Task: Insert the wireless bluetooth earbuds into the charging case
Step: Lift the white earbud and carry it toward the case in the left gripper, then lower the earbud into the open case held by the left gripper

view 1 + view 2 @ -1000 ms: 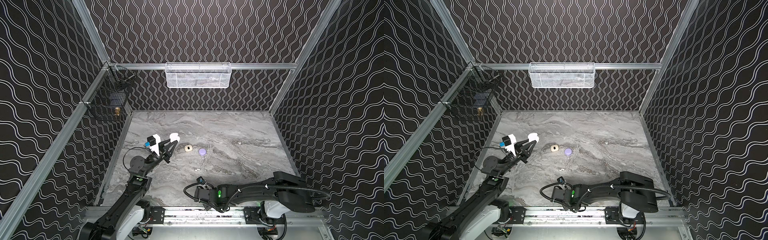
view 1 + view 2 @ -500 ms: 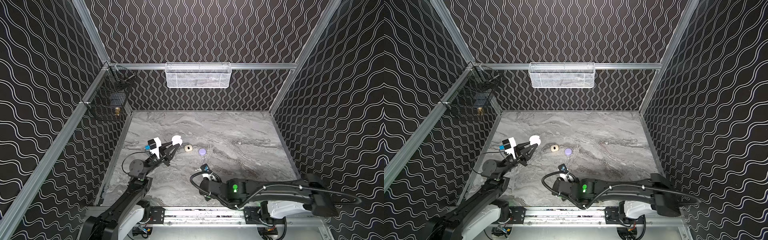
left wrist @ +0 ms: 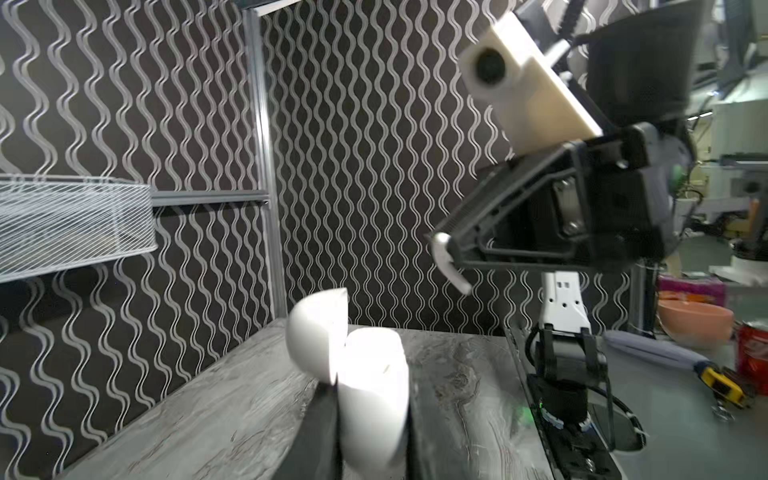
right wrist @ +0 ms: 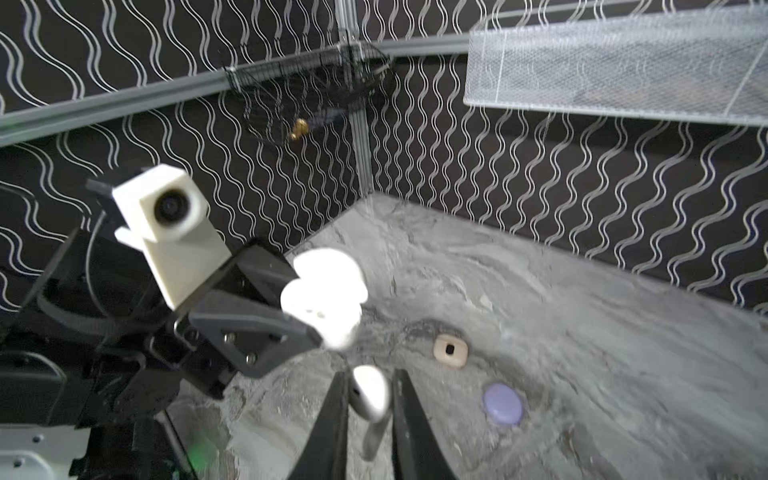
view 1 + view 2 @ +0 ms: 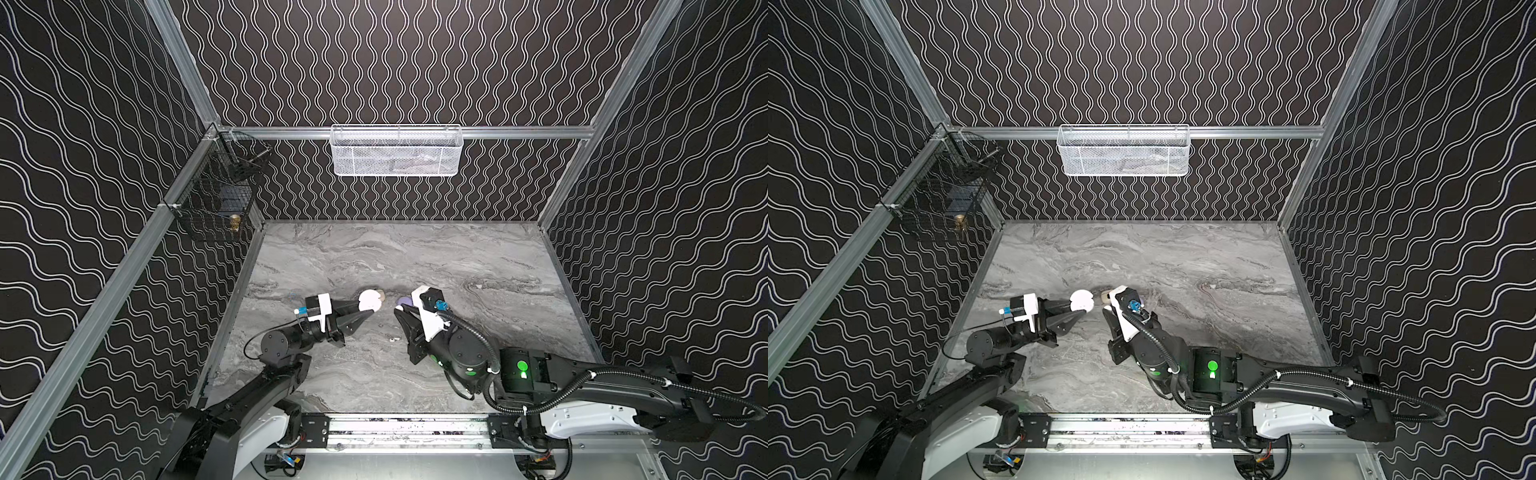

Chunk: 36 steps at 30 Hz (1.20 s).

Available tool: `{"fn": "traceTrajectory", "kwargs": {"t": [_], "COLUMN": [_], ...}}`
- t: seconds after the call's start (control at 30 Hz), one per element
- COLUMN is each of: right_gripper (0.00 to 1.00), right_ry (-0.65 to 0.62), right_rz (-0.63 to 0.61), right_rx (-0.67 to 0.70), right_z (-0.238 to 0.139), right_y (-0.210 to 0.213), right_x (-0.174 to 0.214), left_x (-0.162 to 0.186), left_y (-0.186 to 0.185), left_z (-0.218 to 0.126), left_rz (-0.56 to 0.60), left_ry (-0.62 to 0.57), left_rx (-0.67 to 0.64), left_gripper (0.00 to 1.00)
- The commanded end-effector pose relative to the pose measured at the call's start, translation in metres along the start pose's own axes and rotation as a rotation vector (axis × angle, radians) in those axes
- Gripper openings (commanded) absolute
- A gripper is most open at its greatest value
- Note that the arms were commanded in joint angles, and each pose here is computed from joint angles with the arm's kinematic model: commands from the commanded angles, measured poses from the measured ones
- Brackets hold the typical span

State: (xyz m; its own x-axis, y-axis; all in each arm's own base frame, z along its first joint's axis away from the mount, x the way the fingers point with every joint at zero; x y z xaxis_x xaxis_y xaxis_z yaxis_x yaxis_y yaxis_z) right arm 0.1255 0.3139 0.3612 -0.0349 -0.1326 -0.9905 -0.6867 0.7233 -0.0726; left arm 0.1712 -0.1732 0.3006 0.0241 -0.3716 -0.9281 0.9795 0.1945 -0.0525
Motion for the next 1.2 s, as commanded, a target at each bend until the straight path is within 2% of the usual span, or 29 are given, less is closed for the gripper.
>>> {"fn": "traceTrajectory", "kwargs": {"t": [0.0,0.23,0.53,1.17], "right_gripper": [0.10,0.11,0.10,0.06], "right_ry": [-0.183,-0.296,-0.360,-0.354], "right_rz": [-0.040,-0.073,-0.117,-0.143], "right_rx": [-0.031,-0.123,-0.182,-0.159], "right_z": [-0.004,-0.012,-0.012,0.012], "right_y": [0.004,0.013,0.025,0.032], "right_x": [-0.037,-0.029,-0.021,-0.005], "left_x": [-0.004,-0.004,-0.011,-0.023], "left_y": [-0.018,-0.033,-0.035,-0.034], "left_z": [0.002,0.005,0.004,0.004], "left_rz": [0.107,0.134,0.134,0.089], "left_ry": [-0.011,-0.014,-0.043,-0.090], "left_rx": [0.090,0.152,0.136,0.101], "left_gripper": [0.00,0.00,0.00,0.00]}}
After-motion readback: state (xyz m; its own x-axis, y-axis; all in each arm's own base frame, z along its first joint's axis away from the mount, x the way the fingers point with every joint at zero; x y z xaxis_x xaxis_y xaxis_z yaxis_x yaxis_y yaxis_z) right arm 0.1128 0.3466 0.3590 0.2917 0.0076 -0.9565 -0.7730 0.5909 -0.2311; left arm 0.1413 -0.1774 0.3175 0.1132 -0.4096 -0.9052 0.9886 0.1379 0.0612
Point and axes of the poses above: each gripper's point midway between its finger pads, its own z axis out along the fingers, its own y axis along the line the jaws close on, x = y × z, the point moved 4 cm from there along -z, back along the fingers, and after that the axes turned 9 degrees about -z, right-handed, at the moved point
